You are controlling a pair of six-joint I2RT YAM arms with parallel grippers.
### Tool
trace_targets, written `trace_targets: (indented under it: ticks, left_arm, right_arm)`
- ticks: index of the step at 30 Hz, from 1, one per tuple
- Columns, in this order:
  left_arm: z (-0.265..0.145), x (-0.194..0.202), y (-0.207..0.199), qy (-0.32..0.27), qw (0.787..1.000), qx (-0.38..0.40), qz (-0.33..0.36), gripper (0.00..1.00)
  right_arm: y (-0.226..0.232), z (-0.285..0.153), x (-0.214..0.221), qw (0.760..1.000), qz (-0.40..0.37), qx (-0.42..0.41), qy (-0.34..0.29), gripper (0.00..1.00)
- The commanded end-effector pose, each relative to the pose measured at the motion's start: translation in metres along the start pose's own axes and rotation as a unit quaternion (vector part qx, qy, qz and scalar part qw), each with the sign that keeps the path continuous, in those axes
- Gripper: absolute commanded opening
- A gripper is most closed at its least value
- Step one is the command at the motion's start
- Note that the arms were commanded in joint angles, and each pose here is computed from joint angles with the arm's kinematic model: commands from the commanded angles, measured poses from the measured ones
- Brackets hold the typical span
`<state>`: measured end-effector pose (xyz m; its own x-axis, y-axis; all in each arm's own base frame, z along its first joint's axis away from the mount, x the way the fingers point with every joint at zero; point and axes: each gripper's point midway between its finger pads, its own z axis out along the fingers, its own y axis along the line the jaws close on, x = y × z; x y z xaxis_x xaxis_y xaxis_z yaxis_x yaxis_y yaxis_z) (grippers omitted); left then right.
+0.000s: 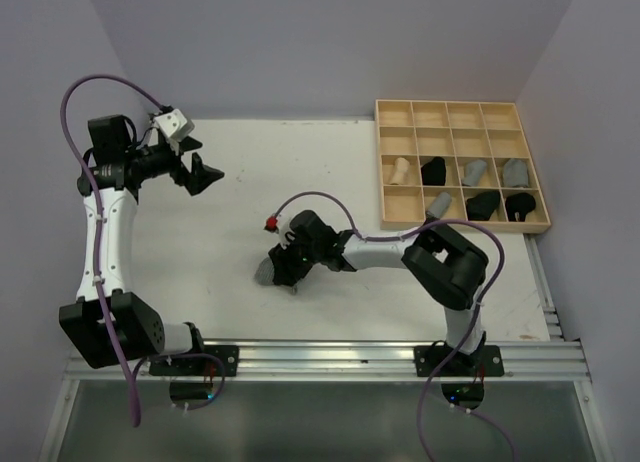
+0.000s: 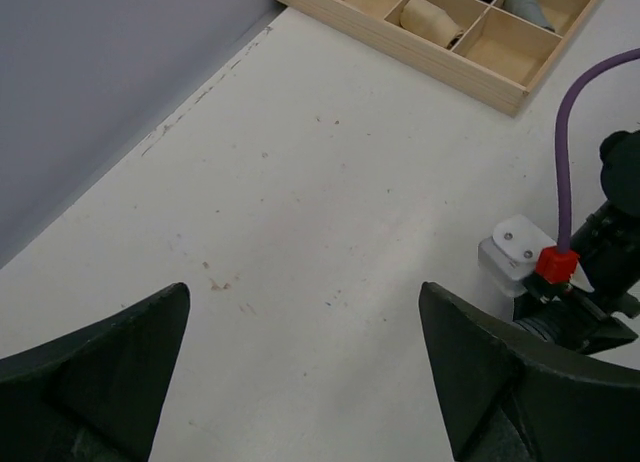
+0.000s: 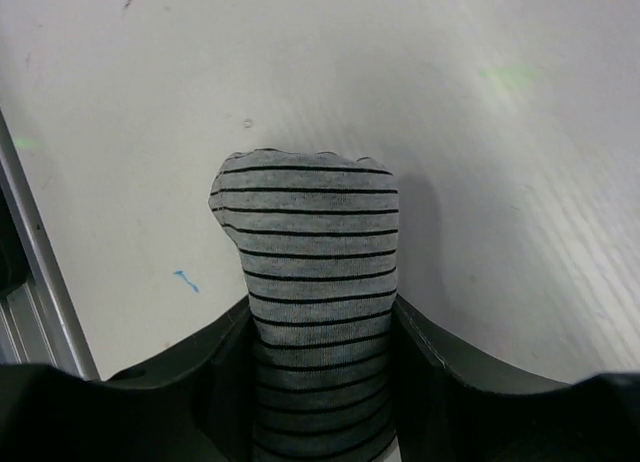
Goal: Roll the underwear
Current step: Place the rolled underwear into the container
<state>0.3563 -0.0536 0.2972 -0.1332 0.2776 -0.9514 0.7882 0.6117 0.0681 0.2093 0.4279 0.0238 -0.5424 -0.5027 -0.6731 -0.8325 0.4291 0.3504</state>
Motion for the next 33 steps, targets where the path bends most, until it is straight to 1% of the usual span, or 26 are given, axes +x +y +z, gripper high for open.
trace_targets:
  ticks: [1,5,6,8,10,11,13,16,20,22,24,25,26,28,29,30,32,33]
  left_arm:
    - [-0.006,-0.019,-0.010,-0.032,0.999,0.005,0.003,1.00]
    - [-0.009,-0.023,-0.017,-0.043,0.999,0.007,0.008,1.00]
    - [-0.010,-0.027,-0.020,-0.049,0.999,0.008,0.015,1.00]
    - [-0.011,-0.024,-0.023,-0.051,0.999,0.007,0.011,1.00]
    - [-0.012,-0.028,-0.027,-0.060,0.998,0.009,0.009,1.00]
    - [-0.012,-0.026,-0.029,-0.057,0.998,0.010,-0.002,1.00]
    - [-0.013,-0.027,-0.034,-0.060,0.998,0.020,0.004,1.00]
    - [-0.012,-0.028,-0.040,-0.069,0.997,0.036,-0.006,1.00]
    - [-0.010,-0.027,-0.040,-0.073,0.996,0.041,-0.019,1.00]
    - [-0.009,-0.027,-0.040,-0.072,0.996,0.043,-0.021,1.00]
    - [-0.009,-0.027,-0.040,-0.073,0.996,0.042,-0.023,1.00]
    - [-0.009,-0.026,-0.040,-0.073,0.996,0.043,-0.025,1.00]
    - [-0.009,-0.026,-0.040,-0.075,0.996,0.043,-0.026,1.00]
    - [-0.008,-0.023,-0.039,-0.073,0.996,0.041,-0.030,1.00]
    - [-0.007,-0.023,-0.038,-0.074,0.996,0.041,-0.029,1.00]
    - [-0.007,-0.022,-0.038,-0.074,0.996,0.040,-0.030,1.00]
    - [-0.005,-0.019,-0.037,-0.073,0.996,0.041,-0.036,1.00]
    - [-0.005,-0.018,-0.037,-0.072,0.996,0.041,-0.037,1.00]
  right_arm:
    - [-0.035,-0.019,0.037,0.991,0.099,0.073,0.049,0.00]
    - [-0.041,-0.032,0.018,0.988,0.132,0.077,0.023,0.00]
    - [-0.043,-0.039,0.008,0.985,0.155,0.072,0.004,0.00]
    - [-0.048,-0.049,-0.004,0.982,0.177,0.069,-0.024,0.00]
    - [-0.059,-0.068,-0.022,0.974,0.200,0.083,-0.060,0.00]
    - [-0.063,-0.076,-0.029,0.972,0.203,0.090,-0.072,0.00]
    - [-0.076,-0.100,-0.043,0.964,0.215,0.123,-0.094,0.00]
    - [-0.094,-0.132,-0.059,0.954,0.230,0.156,-0.112,0.00]
    - [-0.118,-0.167,-0.070,0.939,0.250,0.184,-0.146,0.00]
    - [-0.134,-0.181,-0.064,0.929,0.272,0.206,-0.144,0.00]
    - [-0.152,-0.204,-0.062,0.912,0.292,0.242,-0.154,0.00]
    - [-0.163,-0.217,-0.061,0.900,0.295,0.274,-0.165,0.00]
    - [-0.170,-0.235,-0.062,0.890,0.299,0.296,-0.177,0.00]
    - [-0.181,-0.256,-0.060,0.872,0.303,0.335,-0.187,0.00]
    - [-0.192,-0.276,-0.063,0.855,0.302,0.370,-0.202,0.00]
    - [-0.196,-0.283,-0.056,0.849,0.304,0.388,-0.191,0.00]
    - [-0.206,-0.301,-0.058,0.835,0.306,0.416,-0.192,0.00]
    - [-0.213,-0.308,-0.049,0.824,0.308,0.443,-0.176,0.00]
